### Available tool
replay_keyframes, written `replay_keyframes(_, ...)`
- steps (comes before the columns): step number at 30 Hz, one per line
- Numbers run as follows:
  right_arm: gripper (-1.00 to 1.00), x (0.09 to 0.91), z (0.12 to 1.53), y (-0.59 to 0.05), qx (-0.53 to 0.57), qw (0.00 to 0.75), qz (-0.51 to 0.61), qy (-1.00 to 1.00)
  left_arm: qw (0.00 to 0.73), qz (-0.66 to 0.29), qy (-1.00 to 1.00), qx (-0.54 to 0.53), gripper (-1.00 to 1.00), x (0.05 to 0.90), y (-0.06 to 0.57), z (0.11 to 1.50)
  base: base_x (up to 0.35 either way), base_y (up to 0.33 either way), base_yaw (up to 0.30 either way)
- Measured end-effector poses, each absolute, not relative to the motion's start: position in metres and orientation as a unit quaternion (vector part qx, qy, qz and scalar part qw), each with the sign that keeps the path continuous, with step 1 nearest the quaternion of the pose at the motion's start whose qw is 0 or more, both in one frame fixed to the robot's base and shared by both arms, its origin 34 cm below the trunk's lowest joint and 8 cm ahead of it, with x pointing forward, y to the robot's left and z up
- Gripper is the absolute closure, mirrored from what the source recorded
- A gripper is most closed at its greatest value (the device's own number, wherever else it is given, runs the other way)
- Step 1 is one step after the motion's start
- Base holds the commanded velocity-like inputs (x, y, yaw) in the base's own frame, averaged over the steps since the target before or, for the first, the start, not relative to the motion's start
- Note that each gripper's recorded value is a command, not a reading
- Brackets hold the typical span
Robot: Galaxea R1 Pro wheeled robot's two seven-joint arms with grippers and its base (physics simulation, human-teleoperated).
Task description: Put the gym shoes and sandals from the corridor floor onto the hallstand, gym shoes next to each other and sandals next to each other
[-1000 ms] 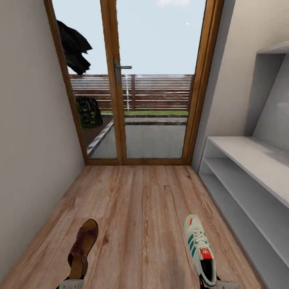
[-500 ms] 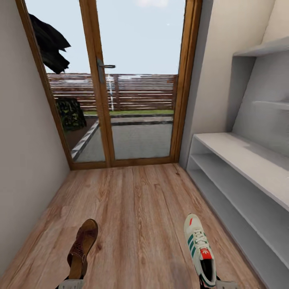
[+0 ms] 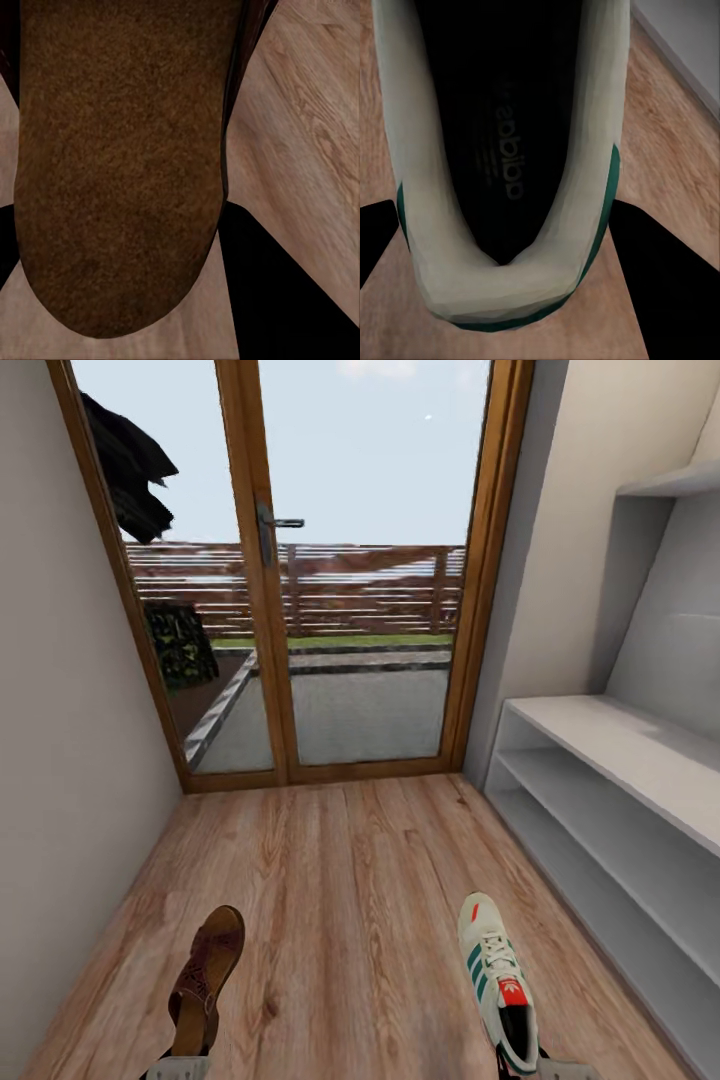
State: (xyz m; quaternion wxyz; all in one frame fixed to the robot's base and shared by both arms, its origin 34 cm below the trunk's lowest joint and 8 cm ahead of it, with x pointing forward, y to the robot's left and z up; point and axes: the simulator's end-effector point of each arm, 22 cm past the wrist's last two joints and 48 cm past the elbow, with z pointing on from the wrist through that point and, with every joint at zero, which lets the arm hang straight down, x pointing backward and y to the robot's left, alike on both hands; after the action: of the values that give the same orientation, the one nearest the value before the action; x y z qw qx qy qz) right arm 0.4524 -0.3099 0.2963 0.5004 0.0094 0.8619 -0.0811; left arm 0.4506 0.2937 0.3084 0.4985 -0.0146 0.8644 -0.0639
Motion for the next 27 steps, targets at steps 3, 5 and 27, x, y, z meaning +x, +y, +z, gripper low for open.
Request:
replay_keyframes(3, 1.00, 0.4524, 0.2964, -0.3098, 0.009, 0.501, -0.081, 0.862, 0.499, -0.064, 0.864, -0.014, 1.00, 0.4506, 0.2939, 0.3085, 0.294, 0.183, 0.000)
replay_keyframes(5, 1.00, 0.4524, 0.2965, -0.3098, 0.010, 0.501, -0.082, 0.862, 0.499, -0.064, 0.864, -0.015, 1.00, 0.4506, 0.2939, 0.3085, 0.301, 0.170, -0.026)
replay_keyframes(27, 1.00, 0.4525, 0.2968, -0.3101, 0.010, 0.501, -0.082, 0.862, 0.499, -0.065, 0.864, -0.015, 1.00, 0.4512, 0.2929, 0.3091, 0.279, 0.220, -0.240)
